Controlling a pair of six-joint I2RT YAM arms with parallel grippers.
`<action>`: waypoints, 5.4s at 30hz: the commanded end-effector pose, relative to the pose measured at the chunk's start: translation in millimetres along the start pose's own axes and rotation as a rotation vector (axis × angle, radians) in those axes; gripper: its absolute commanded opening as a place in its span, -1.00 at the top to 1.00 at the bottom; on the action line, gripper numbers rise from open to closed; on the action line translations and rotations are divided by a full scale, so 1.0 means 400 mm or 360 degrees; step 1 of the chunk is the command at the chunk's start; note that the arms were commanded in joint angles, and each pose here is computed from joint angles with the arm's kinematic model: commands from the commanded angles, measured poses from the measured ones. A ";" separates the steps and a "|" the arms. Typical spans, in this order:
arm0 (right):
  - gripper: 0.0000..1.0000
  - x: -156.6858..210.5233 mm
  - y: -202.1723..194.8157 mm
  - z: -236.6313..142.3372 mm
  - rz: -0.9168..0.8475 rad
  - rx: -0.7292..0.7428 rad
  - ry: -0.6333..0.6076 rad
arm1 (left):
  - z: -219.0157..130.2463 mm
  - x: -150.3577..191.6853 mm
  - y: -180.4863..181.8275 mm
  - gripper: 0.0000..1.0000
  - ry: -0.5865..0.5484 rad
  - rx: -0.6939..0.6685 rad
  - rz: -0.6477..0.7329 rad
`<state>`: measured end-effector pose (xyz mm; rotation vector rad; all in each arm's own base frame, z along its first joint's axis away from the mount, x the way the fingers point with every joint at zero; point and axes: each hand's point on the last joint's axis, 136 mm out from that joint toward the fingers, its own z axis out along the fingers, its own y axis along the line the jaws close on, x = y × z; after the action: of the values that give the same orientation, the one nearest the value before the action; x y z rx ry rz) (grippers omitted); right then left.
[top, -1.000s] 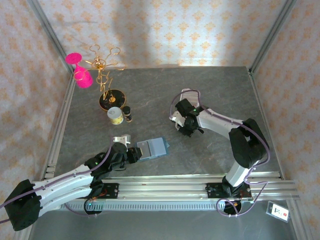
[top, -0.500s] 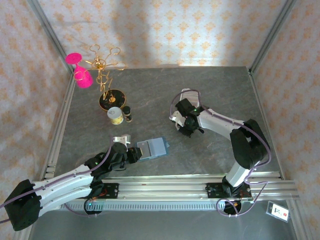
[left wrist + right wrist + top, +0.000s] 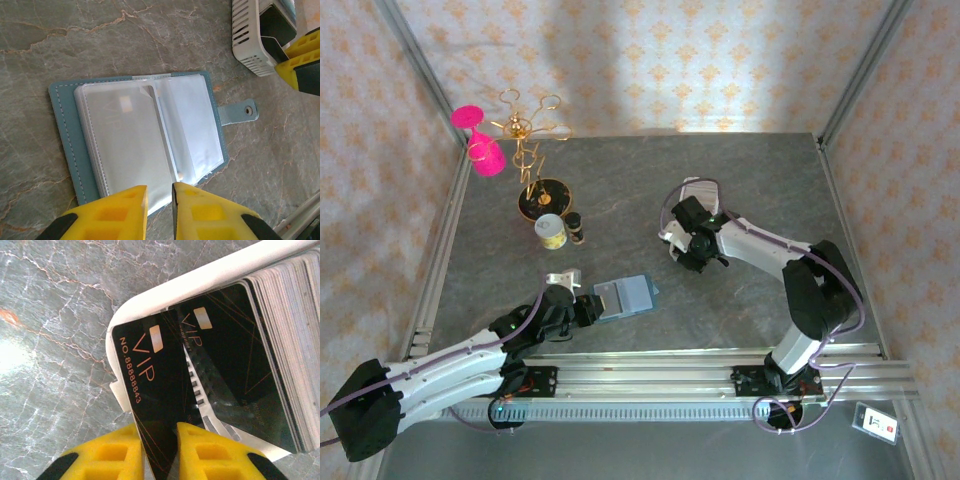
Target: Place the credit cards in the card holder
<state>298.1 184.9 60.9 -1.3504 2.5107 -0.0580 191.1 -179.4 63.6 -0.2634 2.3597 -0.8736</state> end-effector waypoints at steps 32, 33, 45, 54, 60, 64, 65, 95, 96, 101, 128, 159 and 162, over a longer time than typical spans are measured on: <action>1.00 -0.108 0.022 -0.320 -0.0344 0.0582 -0.0905 | -0.118 -0.230 -0.290 0.19 -0.0360 0.0563 -0.0716; 1.00 -0.106 0.033 -0.335 -0.0412 0.0633 -0.0984 | -0.125 -0.243 -0.303 0.18 -0.0374 0.0582 -0.0757; 1.00 -0.085 0.093 -0.461 -0.0987 0.1176 -0.1336 | -0.134 -0.285 -0.421 0.12 -0.0302 0.0811 -0.1076; 1.00 -0.124 0.097 -0.489 -0.1025 0.1269 -0.1375 | -0.099 -0.256 -0.490 0.31 -0.0207 0.0954 -0.1018; 1.00 -0.136 0.113 -0.480 -0.1060 0.1230 -0.1341 | -0.076 -0.245 -0.491 0.37 -0.0195 0.0948 -0.1045; 1.00 -0.142 0.117 -0.477 -0.1063 0.1232 -0.1349 | -0.064 -0.241 -0.509 0.44 -0.0177 0.0983 -0.1061; 1.00 -0.145 0.120 -0.479 -0.1069 0.1232 -0.1358 | -0.058 -0.237 -0.510 0.45 -0.0167 0.0971 -0.1064; -0.02 -0.132 0.172 -0.505 -0.0971 0.0895 -0.1233 | -0.015 -0.183 -0.471 1.00 -0.0051 0.0714 -0.0860; -0.14 -0.124 0.192 -0.515 -0.0947 0.0761 -0.1235 | -0.017 -0.185 -0.458 1.00 -0.0075 0.0630 -0.0724; -0.48 -0.096 0.249 -0.576 -0.0763 0.0380 -0.1354 | -0.067 -0.224 -0.425 1.00 -0.0276 0.0436 -0.0007; -0.15 -0.185 0.334 -0.647 -0.0851 -0.0134 -0.1283 | -0.282 -0.149 -0.487 1.00 -0.0681 0.0742 0.2059; 1.00 -0.171 0.319 -0.520 -0.0294 -0.0198 -0.1279 | -0.284 -0.218 -0.424 -0.75 -0.0789 0.0661 0.1167; 1.00 -0.182 0.322 -0.469 0.0160 -0.0357 -0.1362 | -0.252 -0.234 -0.332 -0.69 -0.0769 0.0510 0.0714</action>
<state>161.9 287.1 222.4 -1.3725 1.7819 0.5230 187.7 -214.6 266.8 0.5411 1.5985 -0.7208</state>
